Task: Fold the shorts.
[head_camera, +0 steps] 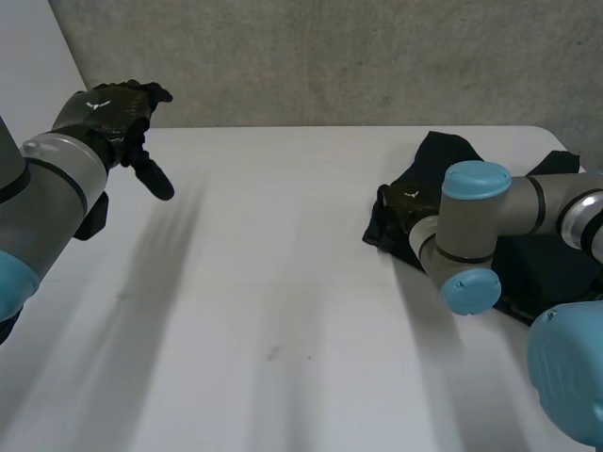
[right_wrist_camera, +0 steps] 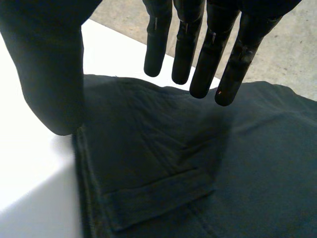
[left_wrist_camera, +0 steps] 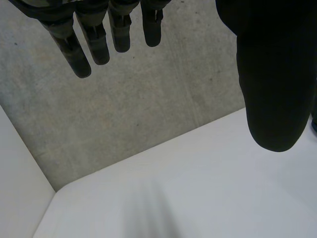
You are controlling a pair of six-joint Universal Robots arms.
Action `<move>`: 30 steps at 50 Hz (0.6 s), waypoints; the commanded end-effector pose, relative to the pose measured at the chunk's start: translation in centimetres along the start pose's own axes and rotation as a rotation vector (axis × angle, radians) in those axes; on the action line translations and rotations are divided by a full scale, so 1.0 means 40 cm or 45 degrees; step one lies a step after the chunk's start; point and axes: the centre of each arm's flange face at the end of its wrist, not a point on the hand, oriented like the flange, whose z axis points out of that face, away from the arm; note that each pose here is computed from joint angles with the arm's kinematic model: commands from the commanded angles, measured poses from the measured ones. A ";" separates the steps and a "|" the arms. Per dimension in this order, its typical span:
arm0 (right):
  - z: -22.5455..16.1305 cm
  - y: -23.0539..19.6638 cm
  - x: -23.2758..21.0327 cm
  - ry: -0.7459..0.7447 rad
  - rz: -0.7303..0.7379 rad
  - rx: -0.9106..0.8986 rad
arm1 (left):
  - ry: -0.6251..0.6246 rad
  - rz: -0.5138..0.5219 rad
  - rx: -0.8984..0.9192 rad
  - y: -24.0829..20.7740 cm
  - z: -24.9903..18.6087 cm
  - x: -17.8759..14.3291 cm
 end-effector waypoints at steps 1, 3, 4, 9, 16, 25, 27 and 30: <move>0.023 0.009 0.010 0.012 -0.005 0.025 | 0.002 0.000 -0.004 0.003 0.000 0.002; 0.027 0.010 0.010 0.011 -0.005 0.029 | 0.000 -0.001 -0.003 0.002 0.001 0.000; 0.031 0.013 0.009 0.006 -0.006 0.032 | 0.000 0.002 -0.005 0.003 0.001 0.000; 0.044 0.019 0.006 -0.010 -0.006 0.044 | 0.002 0.002 -0.006 0.004 0.001 0.002; 0.049 0.015 -0.005 -0.066 -0.010 0.065 | 0.001 0.002 -0.007 0.004 0.003 0.001; 0.005 -0.114 -0.021 -0.111 -0.019 0.183 | -0.002 0.001 0.001 -0.001 0.002 -0.001; -0.027 -0.178 -0.043 -0.145 -0.029 0.247 | -0.007 -0.001 0.010 -0.006 0.003 -0.003; -0.083 -0.276 -0.080 -0.207 -0.035 0.360 | -0.013 -0.004 0.016 -0.010 0.004 -0.008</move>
